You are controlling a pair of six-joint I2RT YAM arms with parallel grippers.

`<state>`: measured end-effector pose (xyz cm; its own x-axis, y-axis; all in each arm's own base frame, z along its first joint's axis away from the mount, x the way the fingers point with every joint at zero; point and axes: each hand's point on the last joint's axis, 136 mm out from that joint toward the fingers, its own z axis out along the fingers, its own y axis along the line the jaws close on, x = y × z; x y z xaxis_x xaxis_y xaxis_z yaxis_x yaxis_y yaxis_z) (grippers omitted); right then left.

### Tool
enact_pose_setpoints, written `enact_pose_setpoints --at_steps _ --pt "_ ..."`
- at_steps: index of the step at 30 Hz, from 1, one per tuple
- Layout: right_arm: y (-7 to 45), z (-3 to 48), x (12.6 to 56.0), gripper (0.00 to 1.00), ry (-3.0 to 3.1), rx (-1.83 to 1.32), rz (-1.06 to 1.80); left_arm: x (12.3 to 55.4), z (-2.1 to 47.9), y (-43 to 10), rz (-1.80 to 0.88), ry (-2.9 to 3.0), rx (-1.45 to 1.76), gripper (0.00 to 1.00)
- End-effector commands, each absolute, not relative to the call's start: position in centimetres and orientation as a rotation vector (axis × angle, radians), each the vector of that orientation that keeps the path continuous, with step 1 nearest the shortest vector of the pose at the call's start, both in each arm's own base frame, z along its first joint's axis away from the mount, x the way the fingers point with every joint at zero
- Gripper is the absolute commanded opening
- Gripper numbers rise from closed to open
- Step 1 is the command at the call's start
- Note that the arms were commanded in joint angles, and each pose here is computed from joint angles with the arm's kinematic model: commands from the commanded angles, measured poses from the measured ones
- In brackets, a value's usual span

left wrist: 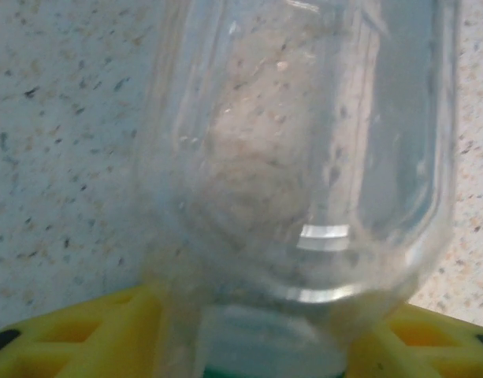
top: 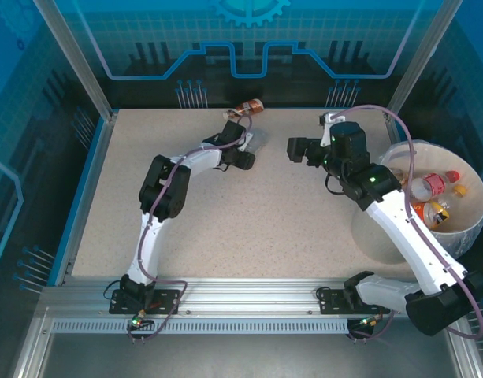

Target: Put the plastic bottles in the bin

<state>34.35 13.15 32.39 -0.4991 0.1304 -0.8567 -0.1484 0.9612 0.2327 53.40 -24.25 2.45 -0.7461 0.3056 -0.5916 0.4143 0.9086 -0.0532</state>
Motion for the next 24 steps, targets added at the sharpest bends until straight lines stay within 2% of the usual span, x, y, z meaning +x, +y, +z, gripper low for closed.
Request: enact_pose_setpoints --at_steps 1,15,24 --pt "12.9 32.0 33.3 1.00 2.076 -0.028 0.323 52.8 4.6 -22.9 -0.203 2.455 0.428 0.54" --pt "14.2 28.9 31.5 1.00 2.146 -0.058 0.436 44.8 5.7 -23.4 -0.425 2.462 0.287 0.36" --pt "16.2 28.5 31.2 1.00 2.151 -0.067 0.591 39.7 12.2 -24.6 -0.815 2.271 0.118 0.34"
